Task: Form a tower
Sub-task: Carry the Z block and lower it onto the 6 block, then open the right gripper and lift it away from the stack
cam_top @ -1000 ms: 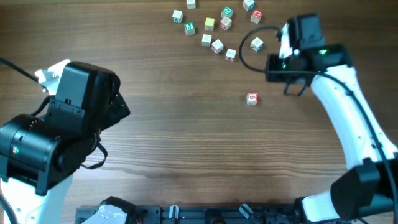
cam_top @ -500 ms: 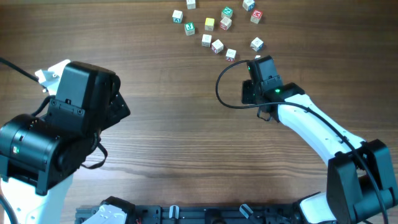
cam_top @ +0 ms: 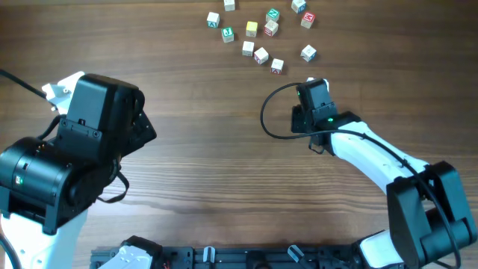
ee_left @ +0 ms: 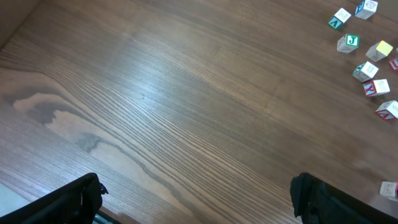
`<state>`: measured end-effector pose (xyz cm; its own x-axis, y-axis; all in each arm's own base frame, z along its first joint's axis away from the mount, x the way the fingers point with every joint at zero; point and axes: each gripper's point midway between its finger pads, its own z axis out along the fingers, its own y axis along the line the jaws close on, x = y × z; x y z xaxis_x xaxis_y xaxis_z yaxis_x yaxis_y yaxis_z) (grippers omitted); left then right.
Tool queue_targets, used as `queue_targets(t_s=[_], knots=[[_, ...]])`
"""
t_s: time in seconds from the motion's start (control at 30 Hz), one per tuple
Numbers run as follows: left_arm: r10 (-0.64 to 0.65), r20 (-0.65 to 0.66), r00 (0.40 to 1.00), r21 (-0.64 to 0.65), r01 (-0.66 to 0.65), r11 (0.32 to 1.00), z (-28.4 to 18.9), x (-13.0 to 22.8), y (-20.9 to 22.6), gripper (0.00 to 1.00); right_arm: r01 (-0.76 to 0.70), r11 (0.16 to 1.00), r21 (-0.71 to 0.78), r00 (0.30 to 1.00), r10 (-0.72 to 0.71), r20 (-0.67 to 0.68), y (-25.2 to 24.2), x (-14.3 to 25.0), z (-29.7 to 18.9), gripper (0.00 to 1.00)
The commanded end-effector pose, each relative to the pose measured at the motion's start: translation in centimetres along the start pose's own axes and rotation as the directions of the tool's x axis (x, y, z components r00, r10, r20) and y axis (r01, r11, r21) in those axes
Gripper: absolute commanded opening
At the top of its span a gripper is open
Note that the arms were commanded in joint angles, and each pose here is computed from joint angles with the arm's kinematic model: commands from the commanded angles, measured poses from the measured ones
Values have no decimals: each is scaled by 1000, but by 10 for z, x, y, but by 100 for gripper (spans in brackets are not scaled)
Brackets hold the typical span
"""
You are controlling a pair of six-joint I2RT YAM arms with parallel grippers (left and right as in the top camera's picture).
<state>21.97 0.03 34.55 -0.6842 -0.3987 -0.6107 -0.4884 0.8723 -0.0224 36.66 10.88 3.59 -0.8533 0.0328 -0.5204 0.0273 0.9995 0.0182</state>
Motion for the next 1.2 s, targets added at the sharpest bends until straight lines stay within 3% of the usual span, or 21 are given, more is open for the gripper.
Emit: queue_targets(t_s=[0.0, 0.23, 0.27, 0.3, 0.5, 0.53, 0.63, 0.67, 0.9, 1.0, 1.03, 1.07, 1.13, 1.17], knots=[[-20, 15, 1000, -15, 20, 1000, 0, -2, 4, 100, -3, 1000, 27, 999, 4, -35, -5, 12, 9, 33], [-20, 15, 1000, -15, 20, 1000, 0, -2, 3, 100, -3, 1000, 26, 999, 4, -33, -5, 11, 9, 64], [-20, 15, 1000, -15, 20, 1000, 0, -2, 3, 100, -4, 1000, 25, 1000, 4, -30, -5, 11, 9, 74], [-20, 15, 1000, -15, 20, 1000, 0, -2, 3, 100, -5, 1000, 23, 1000, 5, -28, -4, 10, 9, 100], [-20, 15, 1000, -15, 20, 1000, 0, -2, 3, 100, 31, 999, -26, 996, -34, -85, 5, 24, 20, 99], [-20, 15, 1000, -15, 20, 1000, 0, -2, 3, 100, 45, 998, -32, 995, -47, -90, 6, 26, 22, 96], [-20, 15, 1000, -15, 20, 1000, 0, -2, 3, 100, 52, 998, -34, 995, -55, -89, 6, 26, 23, 68], [-20, 15, 1000, -15, 20, 1000, 0, -2, 4, 100, 52, 998, -34, 995, -55, -89, 6, 26, 23, 63], [-20, 15, 1000, -15, 20, 1000, 0, -2, 3, 100, 75, 996, -40, 994, -78, -77, 7, 23, 24, 40], [-20, 15, 1000, -15, 20, 1000, 0, -2, 3, 100, 75, 996, -40, 994, -78, -75, 7, 23, 24, 39], [-20, 15, 1000, -15, 20, 1000, 0, -2, 3, 100, 74, 996, -40, 994, -77, -74, 7, 22, 24, 52], [-20, 15, 1000, -15, 20, 1000, 0, -2, 4, 100, 75, 997, -37, 994, -77, -73, 7, 22, 24, 74], [-20, 15, 1000, -15, 20, 1000, 0, -2, 4, 100, 73, 996, -43, 994, -76, -77, 8, 22, 23, 98], [-20, 15, 1000, -15, 20, 1000, 0, -2, 3, 100, 72, 995, -62, 993, -78, -88, 12, 20, 19, 100]])
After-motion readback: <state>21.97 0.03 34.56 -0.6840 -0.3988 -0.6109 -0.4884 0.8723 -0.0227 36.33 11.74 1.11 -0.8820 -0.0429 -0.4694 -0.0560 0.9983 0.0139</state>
